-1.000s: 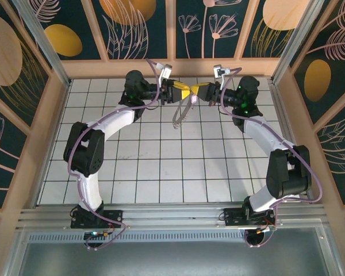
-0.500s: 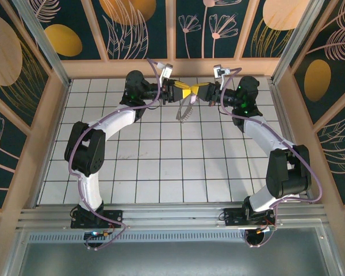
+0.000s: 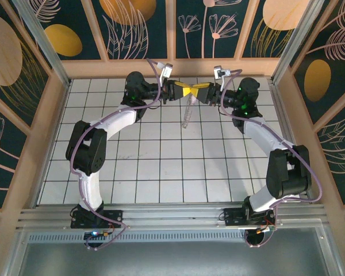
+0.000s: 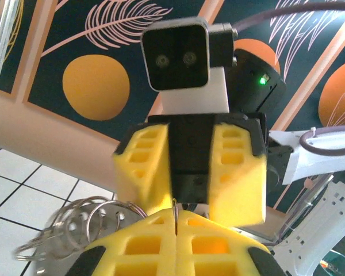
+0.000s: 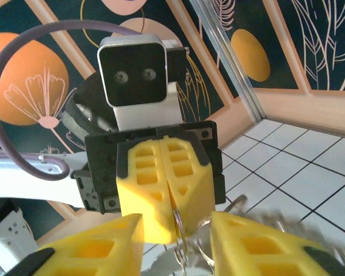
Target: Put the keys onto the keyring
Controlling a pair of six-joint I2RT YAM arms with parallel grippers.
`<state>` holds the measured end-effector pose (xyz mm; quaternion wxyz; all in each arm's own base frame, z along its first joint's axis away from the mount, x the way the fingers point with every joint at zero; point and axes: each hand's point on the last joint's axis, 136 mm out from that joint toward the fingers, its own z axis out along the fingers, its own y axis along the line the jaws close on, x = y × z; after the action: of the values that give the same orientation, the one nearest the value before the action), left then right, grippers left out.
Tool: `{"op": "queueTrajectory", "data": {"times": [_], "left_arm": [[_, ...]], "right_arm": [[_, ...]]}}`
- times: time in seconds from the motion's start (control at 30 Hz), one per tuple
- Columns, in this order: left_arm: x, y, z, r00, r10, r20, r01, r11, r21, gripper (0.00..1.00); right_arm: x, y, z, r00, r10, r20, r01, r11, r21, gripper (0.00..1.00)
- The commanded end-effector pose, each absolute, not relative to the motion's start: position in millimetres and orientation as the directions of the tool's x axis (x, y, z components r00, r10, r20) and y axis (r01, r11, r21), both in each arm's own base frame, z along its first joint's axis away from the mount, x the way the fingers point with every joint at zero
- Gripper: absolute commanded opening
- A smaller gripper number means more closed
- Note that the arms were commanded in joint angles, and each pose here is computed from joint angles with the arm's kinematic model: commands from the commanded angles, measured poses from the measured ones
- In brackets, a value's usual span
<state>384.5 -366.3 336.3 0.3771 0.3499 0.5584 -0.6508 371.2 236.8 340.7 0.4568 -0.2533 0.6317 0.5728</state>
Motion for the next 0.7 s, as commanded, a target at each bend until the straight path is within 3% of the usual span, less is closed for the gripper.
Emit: {"op": "queueTrajectory", "data": {"times": [0.0, 0.17, 0.67], "left_arm": [[381, -365, 353, -0.418, -0.143, -0.897, 0.908, -0.104, -0.406, 0.0], [378, -365, 357, -0.417, -0.143, -0.898, 0.908, -0.116, -0.403, 0.0], [362, -367, 363, -0.413, -0.112, -0.904, 0.904, -0.17, -0.392, 0.0]], "right_arm": [[361, 218, 359, -0.376, 0.258, -0.89, -0.871, 0.23, 0.435, 0.43], [351, 212, 347, -0.355, 0.243, -0.903, -0.876, 0.25, 0.412, 0.49], [351, 225, 332, -0.315, 0.194, -0.929, -0.915, 0.196, 0.351, 0.51]]}}
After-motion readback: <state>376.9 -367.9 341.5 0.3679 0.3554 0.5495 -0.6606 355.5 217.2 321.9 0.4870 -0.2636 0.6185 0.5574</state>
